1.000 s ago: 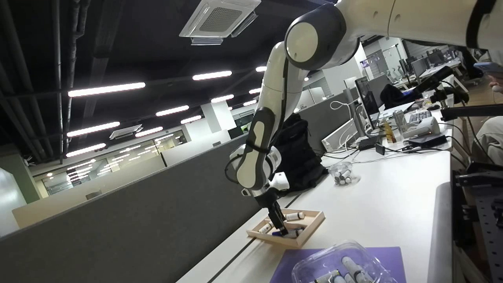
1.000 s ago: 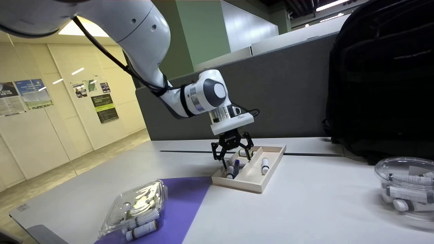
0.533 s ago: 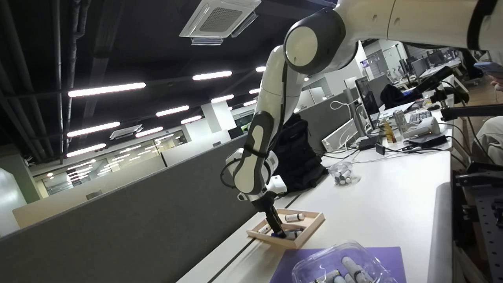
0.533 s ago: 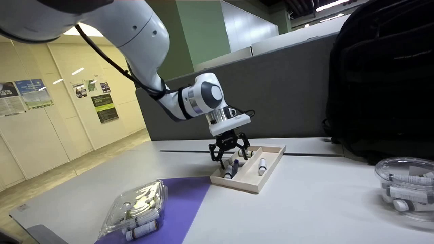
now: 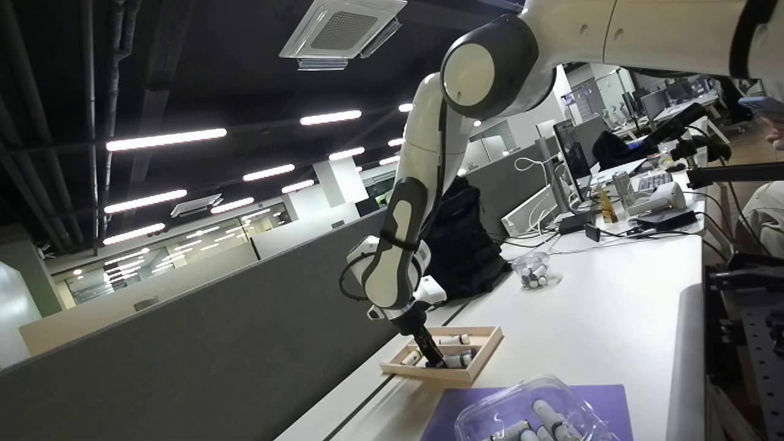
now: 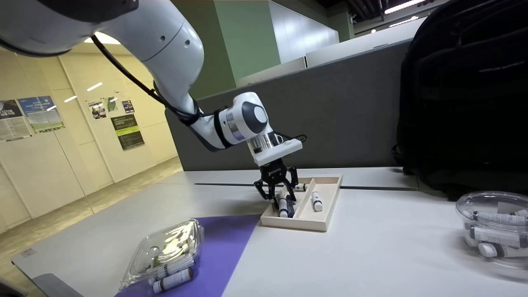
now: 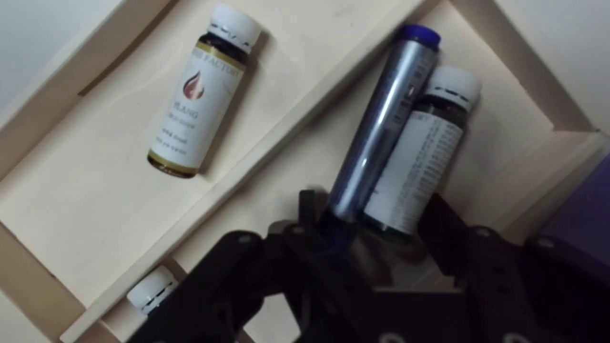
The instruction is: Remove the marker from the tray and put it on the table
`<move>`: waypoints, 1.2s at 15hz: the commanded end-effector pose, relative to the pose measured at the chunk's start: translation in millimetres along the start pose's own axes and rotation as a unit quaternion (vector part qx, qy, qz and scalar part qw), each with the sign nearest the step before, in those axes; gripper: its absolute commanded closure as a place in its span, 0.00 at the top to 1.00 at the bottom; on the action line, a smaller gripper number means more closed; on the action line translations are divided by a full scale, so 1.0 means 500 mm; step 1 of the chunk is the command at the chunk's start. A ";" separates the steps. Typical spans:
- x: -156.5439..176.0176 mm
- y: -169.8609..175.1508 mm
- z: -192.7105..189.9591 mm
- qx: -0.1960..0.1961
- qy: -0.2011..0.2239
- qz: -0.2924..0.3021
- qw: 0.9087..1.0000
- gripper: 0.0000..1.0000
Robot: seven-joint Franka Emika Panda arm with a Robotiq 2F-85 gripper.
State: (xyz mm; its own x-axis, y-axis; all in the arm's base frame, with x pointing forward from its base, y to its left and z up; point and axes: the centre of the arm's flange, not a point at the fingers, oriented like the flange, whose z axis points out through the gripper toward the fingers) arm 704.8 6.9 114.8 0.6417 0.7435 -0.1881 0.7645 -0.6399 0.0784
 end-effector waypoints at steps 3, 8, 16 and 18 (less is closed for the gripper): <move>0.018 0.016 0.017 -0.001 -0.031 -0.018 0.999 0.13; 0.007 0.002 -0.005 -0.005 -0.030 -0.026 0.999 0.06; 0.006 -0.050 -0.084 -0.026 -0.001 -0.059 0.998 0.06; 0.007 -0.072 -0.112 -0.019 0.000 -0.076 0.997 0.06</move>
State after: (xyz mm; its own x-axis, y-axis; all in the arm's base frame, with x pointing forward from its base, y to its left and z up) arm 706.3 33.9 137.3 0.5560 0.8066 -0.2007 0.8305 -0.5489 0.0950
